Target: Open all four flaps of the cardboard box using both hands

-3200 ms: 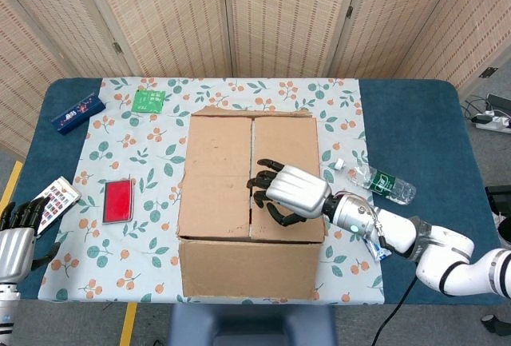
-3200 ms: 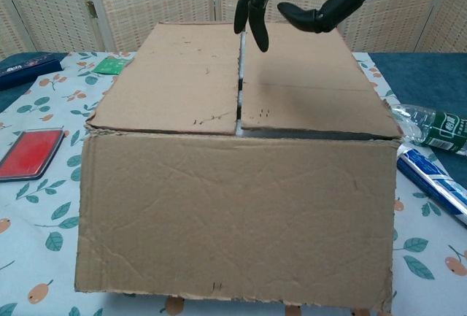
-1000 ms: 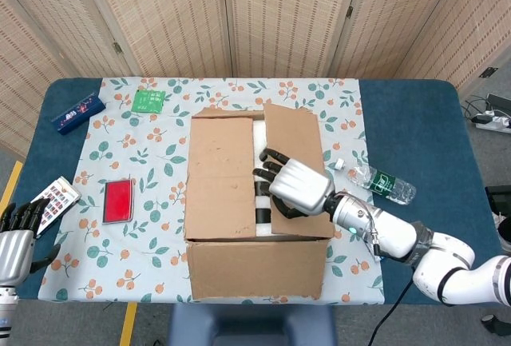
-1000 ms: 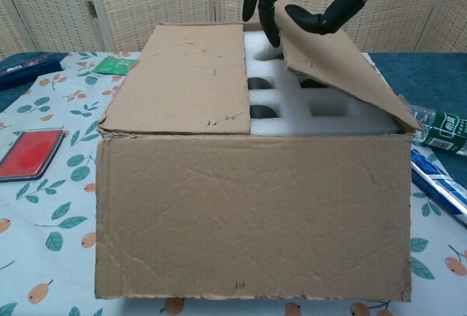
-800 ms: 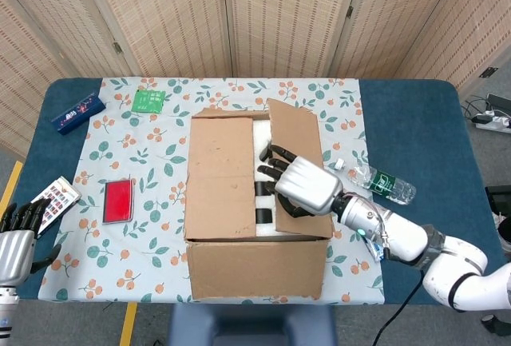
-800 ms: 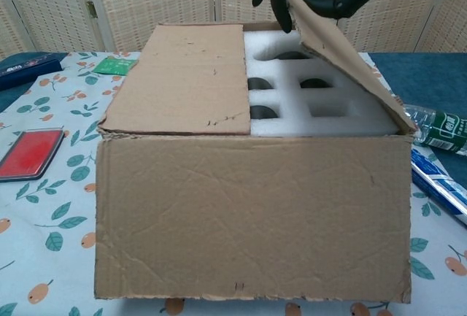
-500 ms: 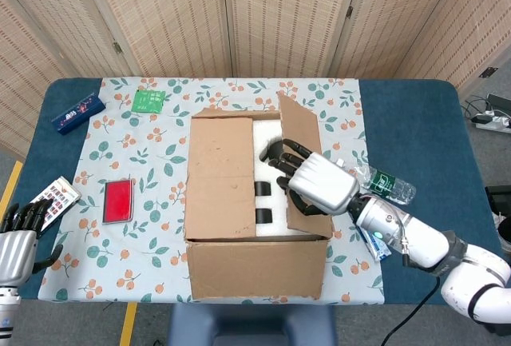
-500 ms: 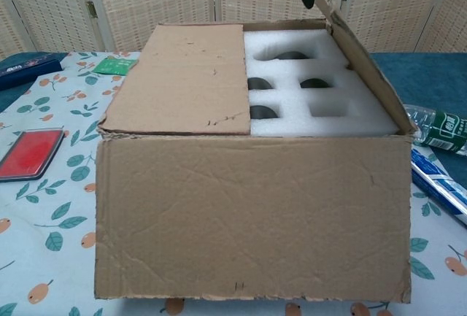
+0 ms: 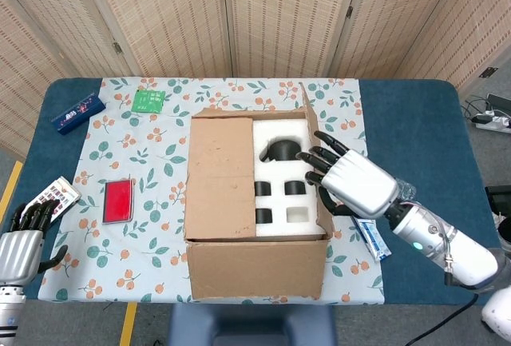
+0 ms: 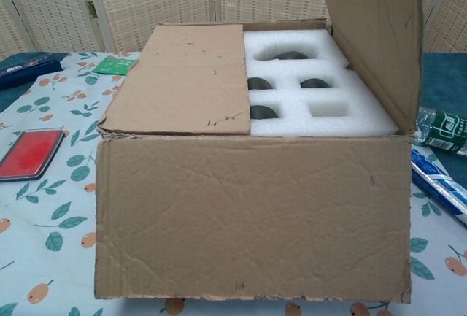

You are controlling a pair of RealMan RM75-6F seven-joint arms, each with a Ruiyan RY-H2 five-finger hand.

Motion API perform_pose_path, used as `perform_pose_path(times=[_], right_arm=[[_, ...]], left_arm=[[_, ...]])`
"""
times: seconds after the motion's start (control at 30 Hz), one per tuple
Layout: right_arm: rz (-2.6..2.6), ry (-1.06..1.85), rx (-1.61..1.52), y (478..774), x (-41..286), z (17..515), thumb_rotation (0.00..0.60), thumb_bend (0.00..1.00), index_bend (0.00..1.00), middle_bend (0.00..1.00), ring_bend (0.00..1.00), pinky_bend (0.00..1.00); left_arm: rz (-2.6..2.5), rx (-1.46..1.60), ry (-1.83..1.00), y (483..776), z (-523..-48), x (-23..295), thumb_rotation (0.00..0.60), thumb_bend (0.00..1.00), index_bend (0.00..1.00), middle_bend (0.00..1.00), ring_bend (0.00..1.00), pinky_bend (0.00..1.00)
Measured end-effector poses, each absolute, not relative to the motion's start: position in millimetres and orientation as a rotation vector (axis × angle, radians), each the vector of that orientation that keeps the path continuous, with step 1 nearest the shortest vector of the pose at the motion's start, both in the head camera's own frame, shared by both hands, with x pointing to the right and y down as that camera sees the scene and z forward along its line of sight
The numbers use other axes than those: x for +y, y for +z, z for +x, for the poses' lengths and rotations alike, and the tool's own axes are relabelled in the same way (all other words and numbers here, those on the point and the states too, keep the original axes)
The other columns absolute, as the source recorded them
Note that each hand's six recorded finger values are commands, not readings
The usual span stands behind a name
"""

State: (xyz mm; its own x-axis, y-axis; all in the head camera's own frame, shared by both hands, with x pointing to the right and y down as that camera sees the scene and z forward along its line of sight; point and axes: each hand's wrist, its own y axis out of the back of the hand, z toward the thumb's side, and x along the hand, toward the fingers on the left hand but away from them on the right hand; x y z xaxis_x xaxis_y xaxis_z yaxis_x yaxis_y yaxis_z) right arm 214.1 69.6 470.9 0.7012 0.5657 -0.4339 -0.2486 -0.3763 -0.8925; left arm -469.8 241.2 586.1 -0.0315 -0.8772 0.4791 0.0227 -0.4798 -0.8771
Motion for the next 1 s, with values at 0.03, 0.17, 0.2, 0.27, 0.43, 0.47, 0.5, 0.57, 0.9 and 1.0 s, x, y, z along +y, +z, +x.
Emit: perform_pose_path(times=[0.03,0.17,0.2,0.27,0.43,0.47,0.5,0.57,0.9,1.0], right_arm=[[-1.755,0.884,-0.256,470,70,218,0.337,0.8,0.41,0.18,0.17,0.02],[-1.746,0.897,-0.274,465,74,231,0.338,0.8,0.41,0.18,0.17,0.02],[-1.744,0.899,-0.279,464,74,234,0.338,0.8,0.41,0.18,0.17,0.02],[-1.738,0.905,-0.288,460,75,240,0.335,0.8,0.41,0.18,0.17,0.02],[-1.731,0.937,-0.295,460,79,257,0.335,0.8,0.41,0.18,0.17,0.02],[-1.731,0.951,-0.299,461,81,263,0.336,0.8,0.41,0.18,0.17,0.02],[-1.73,0.956,-0.301,462,81,265,0.337,0.8,0.41,0.18,0.17,0.02],[-1.729,0.972,-0.308,462,83,274,0.337,0.8,0.41,0.18,0.17,0.02],[-1.717,1.023,-0.342,459,94,306,0.335,0.8,0.41,0.18,0.17,0.02],[-1.715,1.039,-0.355,459,99,316,0.337,0.8,0.41,0.18,0.17,0.02]], left_arm=[[-1.531,0.923,-1.602,587,-469,241,0.6,0.33,0.07,0.14,0.12,0.0],[-1.536,0.914,-1.607,589,-468,241,0.6,0.33,0.07,0.14,0.12,0.0],[-1.537,0.912,-1.609,590,-468,241,0.6,0.33,0.07,0.14,0.12,0.0],[-1.538,0.908,-1.612,591,-468,241,0.6,0.33,0.07,0.14,0.12,0.0],[-1.54,0.901,-1.615,593,-467,242,0.6,0.33,0.07,0.14,0.12,0.0],[-1.54,0.901,-1.615,593,-467,242,0.6,0.33,0.07,0.14,0.12,0.0],[-1.54,0.901,-1.615,593,-467,242,0.6,0.33,0.07,0.14,0.12,0.0],[-1.541,0.9,-1.616,593,-466,242,0.6,0.33,0.07,0.14,0.12,0.0],[-1.551,0.891,-1.618,596,-465,242,0.6,0.33,0.07,0.14,0.12,0.0],[-1.553,0.889,-1.618,596,-464,242,0.6,0.33,0.07,0.14,0.12,0.0]])
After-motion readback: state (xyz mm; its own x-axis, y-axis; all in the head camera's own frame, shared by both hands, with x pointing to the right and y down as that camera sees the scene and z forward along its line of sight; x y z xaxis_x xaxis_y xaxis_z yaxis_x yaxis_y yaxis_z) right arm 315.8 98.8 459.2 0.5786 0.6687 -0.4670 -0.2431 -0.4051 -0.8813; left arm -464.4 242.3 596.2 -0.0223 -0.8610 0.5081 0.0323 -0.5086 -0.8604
